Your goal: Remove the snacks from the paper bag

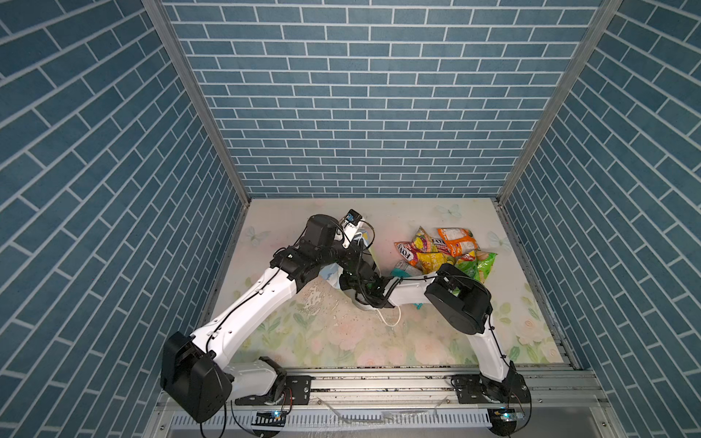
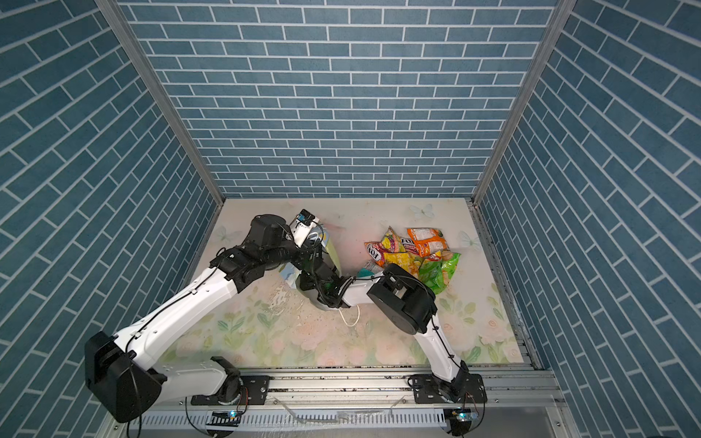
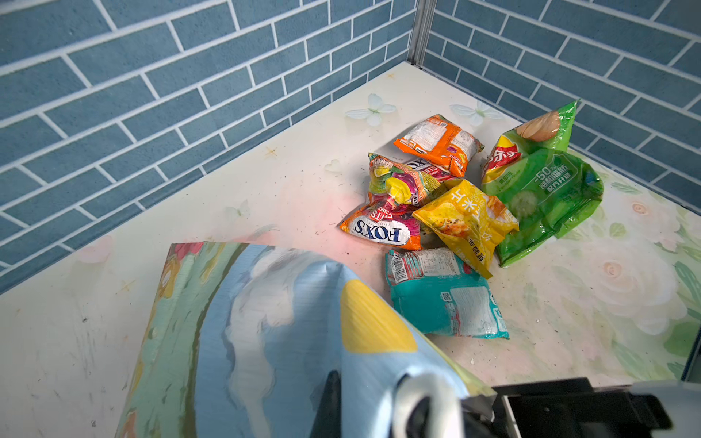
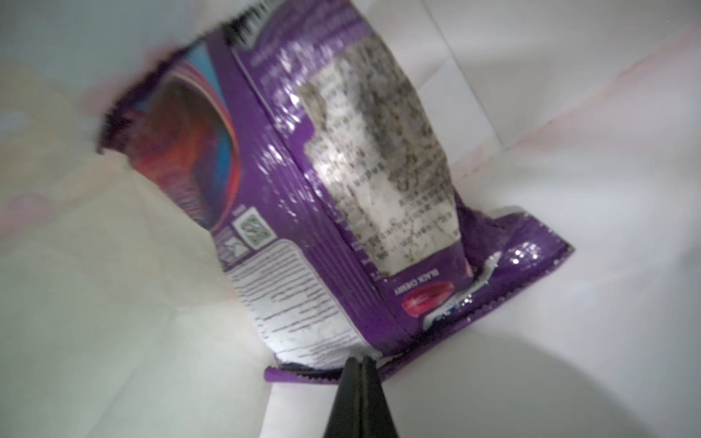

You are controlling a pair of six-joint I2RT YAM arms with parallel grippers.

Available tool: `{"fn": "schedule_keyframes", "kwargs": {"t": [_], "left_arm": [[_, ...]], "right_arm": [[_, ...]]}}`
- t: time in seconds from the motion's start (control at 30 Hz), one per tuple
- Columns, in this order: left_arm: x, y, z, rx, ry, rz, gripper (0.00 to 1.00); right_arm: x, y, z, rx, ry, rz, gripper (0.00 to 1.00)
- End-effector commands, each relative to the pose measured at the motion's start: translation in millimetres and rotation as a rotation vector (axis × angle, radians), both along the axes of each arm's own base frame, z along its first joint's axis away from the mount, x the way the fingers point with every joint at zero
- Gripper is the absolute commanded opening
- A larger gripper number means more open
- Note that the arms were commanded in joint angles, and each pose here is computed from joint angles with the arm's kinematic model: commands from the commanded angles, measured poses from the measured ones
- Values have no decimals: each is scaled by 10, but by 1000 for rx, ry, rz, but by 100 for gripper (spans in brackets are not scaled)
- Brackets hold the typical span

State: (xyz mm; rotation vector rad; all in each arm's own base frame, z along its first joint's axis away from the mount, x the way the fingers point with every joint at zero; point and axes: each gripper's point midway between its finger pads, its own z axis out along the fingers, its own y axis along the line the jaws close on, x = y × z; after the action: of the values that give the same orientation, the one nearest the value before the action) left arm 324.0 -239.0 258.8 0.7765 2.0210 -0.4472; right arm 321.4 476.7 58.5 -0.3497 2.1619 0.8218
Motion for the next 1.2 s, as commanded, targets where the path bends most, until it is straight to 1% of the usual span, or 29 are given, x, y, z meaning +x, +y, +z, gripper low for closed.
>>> {"fn": "schedule_keyframes", "kwargs": {"t": [0.0,0.17,0.27,0.37,0.4,0.53,0.6,0.77,0.87,1.03,1.17], "left_arm": [[-61,22,-121,43,38,-6,0],[-51,36,-118,50,37,1,0],[-85,5,-98,37,39,-23,0],[-107,-22,-76,27,39,-42,0],[-115,-32,-77,24,41,-50,0],[-161,-108,-80,5,57,-97,0],[-178,-149,-84,1,80,-121,0],[-184,-197,-63,-9,129,-156,0],[-248,-262,-79,-26,164,-202,0],[-334,-343,-62,-51,198,-264,0],[-438,-427,-19,-93,219,-334,0]], "right_arm": [[127,-40,362,22,-108,-8,0],[105,-31,387,21,-129,17,0],[76,23,386,19,-145,59,1],[30,69,413,32,-184,107,41],[20,82,439,42,-202,122,49],[3,123,449,42,-228,153,64],[-38,167,449,41,-258,197,70],[-100,178,362,-26,-365,270,80],[-86,187,259,-95,-378,301,82],[-63,169,219,-150,-415,314,84],[-41,191,112,-187,-429,332,85]]}}
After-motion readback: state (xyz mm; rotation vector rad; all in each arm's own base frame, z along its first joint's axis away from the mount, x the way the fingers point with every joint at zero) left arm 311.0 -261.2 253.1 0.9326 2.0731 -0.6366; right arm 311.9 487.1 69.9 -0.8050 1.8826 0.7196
